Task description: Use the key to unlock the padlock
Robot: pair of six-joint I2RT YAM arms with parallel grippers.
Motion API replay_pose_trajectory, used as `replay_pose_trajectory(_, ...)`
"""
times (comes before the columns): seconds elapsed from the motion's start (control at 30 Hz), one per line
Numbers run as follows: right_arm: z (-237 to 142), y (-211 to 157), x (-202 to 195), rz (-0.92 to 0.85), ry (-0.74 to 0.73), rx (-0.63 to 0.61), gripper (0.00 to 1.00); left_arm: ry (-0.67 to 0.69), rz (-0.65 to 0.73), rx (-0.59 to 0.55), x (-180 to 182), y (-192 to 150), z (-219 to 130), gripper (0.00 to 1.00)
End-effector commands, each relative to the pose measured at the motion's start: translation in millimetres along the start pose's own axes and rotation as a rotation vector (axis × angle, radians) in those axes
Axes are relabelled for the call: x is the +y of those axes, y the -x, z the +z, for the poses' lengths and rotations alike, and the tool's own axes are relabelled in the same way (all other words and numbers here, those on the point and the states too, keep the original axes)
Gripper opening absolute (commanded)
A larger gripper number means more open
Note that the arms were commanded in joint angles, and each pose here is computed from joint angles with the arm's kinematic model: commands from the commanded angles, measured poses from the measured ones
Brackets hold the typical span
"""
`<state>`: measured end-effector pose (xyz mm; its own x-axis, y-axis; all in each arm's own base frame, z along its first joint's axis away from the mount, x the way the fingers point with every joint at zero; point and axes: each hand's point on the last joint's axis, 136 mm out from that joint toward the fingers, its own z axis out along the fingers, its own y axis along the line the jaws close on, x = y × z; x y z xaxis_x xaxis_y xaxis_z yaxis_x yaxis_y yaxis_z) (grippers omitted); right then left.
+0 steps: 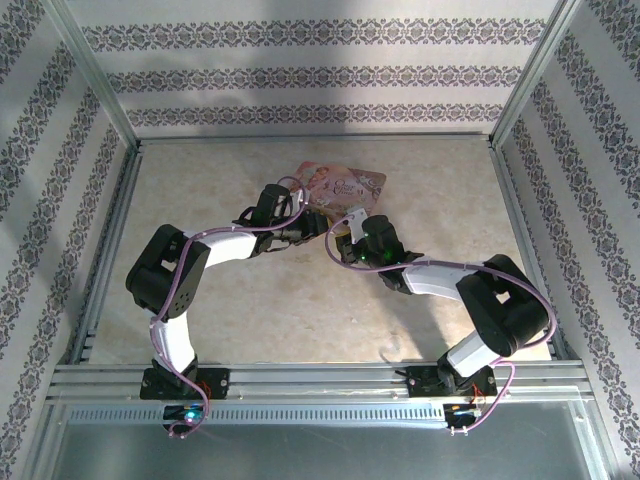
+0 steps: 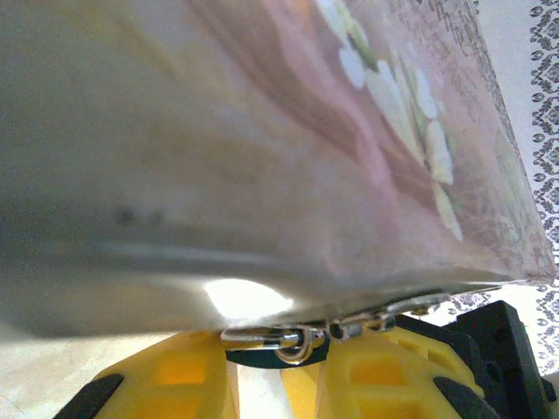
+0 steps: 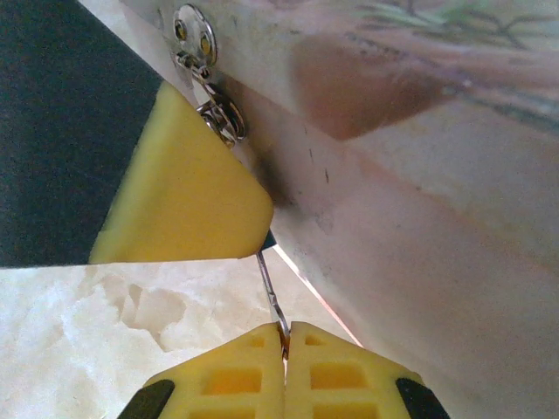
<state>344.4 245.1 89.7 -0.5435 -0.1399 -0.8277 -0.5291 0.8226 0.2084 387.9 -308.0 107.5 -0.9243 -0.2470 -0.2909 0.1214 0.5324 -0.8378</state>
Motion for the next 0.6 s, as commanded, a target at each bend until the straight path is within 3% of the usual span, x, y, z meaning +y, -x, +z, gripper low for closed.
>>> replay_pose_trajectory(0.0, 2.6, 16.6, 6.9, -0.002, 0.009, -0.051, 0.00, -0.093, 0.028, 0.020, -37.3, 0.7, -4.2, 0.11)
replay_pose_trajectory(0.57, 3.1, 24.8, 6.7, -0.008, 0.010, -0.105, 0.00, -0.102, 0.022, 0.034, -41.2, -1.3, -4.8, 0.11)
